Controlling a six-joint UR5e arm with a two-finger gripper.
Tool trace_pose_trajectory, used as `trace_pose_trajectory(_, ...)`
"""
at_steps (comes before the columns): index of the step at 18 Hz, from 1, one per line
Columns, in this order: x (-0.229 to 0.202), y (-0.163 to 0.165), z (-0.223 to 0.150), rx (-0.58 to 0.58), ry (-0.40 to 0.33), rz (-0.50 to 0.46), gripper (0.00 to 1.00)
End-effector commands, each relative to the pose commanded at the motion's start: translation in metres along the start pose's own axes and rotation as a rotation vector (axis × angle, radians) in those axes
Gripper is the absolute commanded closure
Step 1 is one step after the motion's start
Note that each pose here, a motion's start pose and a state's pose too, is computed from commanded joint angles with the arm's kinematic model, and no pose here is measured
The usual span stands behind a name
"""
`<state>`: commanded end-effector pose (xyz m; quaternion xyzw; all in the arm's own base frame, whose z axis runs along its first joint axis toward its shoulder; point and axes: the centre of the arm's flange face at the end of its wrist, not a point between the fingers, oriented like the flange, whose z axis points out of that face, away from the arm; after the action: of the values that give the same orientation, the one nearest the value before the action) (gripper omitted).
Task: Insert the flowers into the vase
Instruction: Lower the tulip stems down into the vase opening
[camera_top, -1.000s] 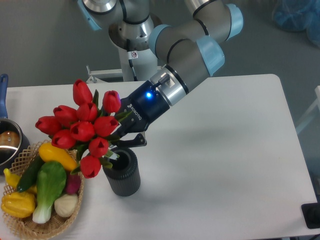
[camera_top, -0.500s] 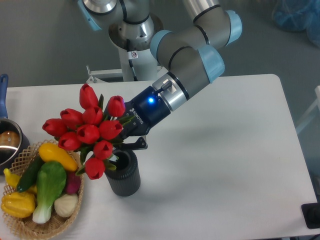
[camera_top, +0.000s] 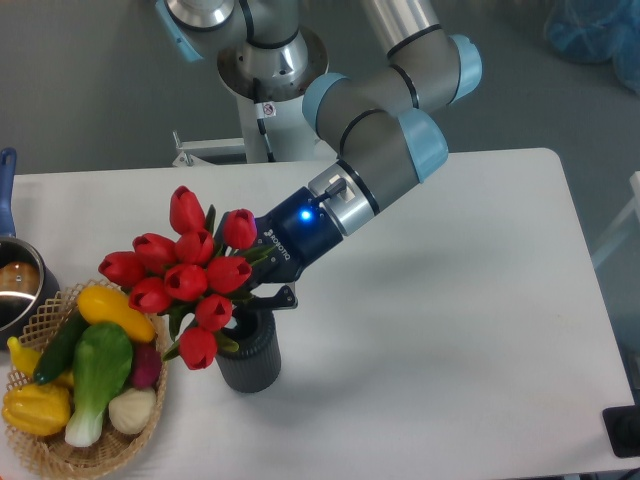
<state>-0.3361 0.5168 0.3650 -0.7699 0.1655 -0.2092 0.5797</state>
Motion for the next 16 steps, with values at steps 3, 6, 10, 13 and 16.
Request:
trace_pose_trajectory(3, 0.001, 0.006, 0.0, 0.004, 0.002, -0.002, 0.97)
trace_pose_trajectory(6, 0.0, 0.009, -0.003, 0.004, -0.003, -0.008, 0.97)
trace_pose_trajectory(10, -0.009, 0.03, 0.002, 0.001, 0.005, 0.013, 0.96)
trace_pose_trajectory(13, -0.015, 0.041, 0.004, 0.0, 0.008, 0.004, 0.96)
trace_pose_trajectory(16, -0.016, 0.047, 0.005, -0.001, 0.011, -0.002, 0.96)
